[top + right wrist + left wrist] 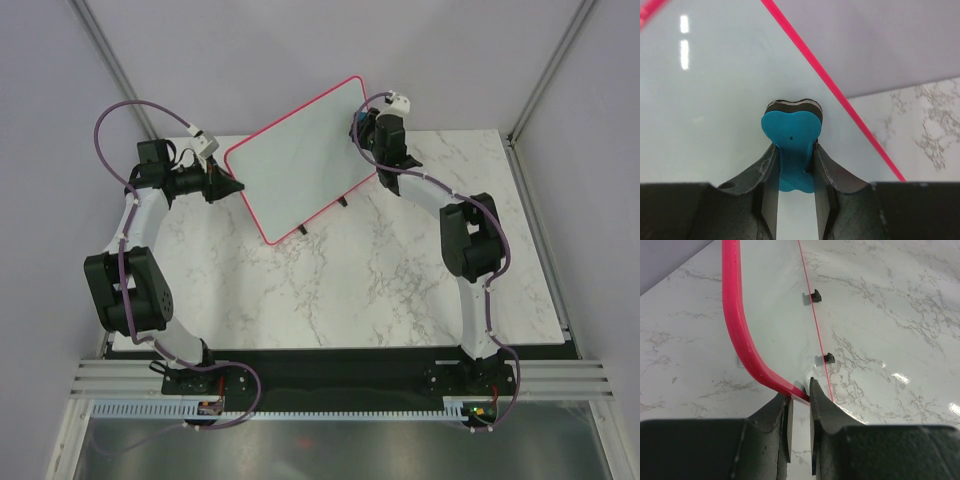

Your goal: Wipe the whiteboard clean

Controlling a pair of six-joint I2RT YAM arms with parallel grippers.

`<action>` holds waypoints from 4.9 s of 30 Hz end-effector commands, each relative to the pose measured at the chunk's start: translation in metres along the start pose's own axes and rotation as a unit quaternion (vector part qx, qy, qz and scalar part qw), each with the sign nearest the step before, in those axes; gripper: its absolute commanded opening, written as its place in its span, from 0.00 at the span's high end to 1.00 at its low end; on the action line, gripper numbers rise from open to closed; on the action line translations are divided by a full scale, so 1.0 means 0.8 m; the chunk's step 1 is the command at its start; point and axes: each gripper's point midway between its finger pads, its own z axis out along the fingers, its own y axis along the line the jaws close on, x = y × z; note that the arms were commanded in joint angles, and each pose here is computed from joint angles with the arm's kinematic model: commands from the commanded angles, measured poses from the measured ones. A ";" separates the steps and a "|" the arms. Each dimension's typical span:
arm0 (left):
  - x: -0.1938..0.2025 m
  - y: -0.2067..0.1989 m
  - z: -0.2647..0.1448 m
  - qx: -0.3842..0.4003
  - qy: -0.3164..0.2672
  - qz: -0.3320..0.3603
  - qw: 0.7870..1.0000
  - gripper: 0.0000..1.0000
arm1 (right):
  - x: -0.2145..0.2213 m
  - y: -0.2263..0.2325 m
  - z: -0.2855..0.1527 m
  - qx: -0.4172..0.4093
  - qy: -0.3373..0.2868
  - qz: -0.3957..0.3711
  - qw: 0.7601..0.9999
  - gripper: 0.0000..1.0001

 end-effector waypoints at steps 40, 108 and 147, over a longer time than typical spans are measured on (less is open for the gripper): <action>-0.033 0.013 -0.010 -0.025 -0.008 0.115 0.993 0.98 | -0.033 0.022 0.040 -0.036 -0.055 -0.019 0.998 1.00; -0.029 0.012 -0.009 -0.019 -0.005 0.120 0.993 0.98 | 0.004 0.010 0.023 0.026 -0.062 -0.004 0.998 1.00; -0.029 0.008 -0.010 -0.014 -0.004 0.122 0.992 0.98 | 0.034 -0.016 0.008 0.050 -0.040 -0.019 0.998 1.00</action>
